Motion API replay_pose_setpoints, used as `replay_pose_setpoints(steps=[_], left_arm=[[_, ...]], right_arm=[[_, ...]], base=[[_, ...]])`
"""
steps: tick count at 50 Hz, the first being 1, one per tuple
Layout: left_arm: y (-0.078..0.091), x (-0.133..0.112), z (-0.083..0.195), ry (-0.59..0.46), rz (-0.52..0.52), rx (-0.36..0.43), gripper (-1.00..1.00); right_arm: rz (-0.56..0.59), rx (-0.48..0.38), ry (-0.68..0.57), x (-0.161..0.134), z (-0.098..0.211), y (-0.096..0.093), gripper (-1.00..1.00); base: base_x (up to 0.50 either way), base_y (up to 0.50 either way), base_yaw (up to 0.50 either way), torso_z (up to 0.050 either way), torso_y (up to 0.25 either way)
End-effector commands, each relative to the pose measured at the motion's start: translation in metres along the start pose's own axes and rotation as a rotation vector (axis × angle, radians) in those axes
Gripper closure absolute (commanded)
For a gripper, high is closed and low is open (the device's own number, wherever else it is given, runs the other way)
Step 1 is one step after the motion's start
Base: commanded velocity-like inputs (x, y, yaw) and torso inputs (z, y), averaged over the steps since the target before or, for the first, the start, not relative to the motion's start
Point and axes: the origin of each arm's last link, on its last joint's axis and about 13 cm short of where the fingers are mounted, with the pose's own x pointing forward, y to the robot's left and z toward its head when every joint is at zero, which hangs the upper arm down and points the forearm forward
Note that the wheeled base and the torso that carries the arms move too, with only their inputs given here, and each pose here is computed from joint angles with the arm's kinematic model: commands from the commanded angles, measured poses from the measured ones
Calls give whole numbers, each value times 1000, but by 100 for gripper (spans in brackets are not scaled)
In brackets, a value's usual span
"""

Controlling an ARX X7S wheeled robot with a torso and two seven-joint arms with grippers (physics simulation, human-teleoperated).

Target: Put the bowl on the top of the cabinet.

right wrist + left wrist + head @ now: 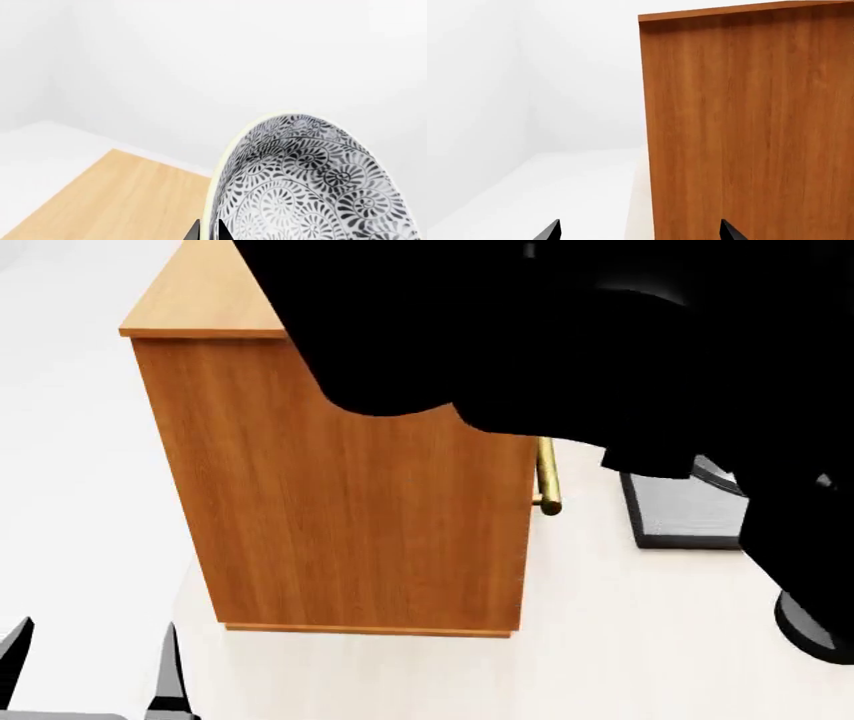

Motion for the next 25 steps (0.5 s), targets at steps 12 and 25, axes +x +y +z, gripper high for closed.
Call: replay_pose_setpoints(steps=[12,25], left_arm=[[2,-4,2,-6,-2,-9,-100],[1,-3,1,0,-10,-11,-100]], right_arm=[[62,-39,6,14,-16,39,100],[123,-29,-4,8,-22,50,100]], base=[[0,0,0,0,1],[0,0,0,0,1]])
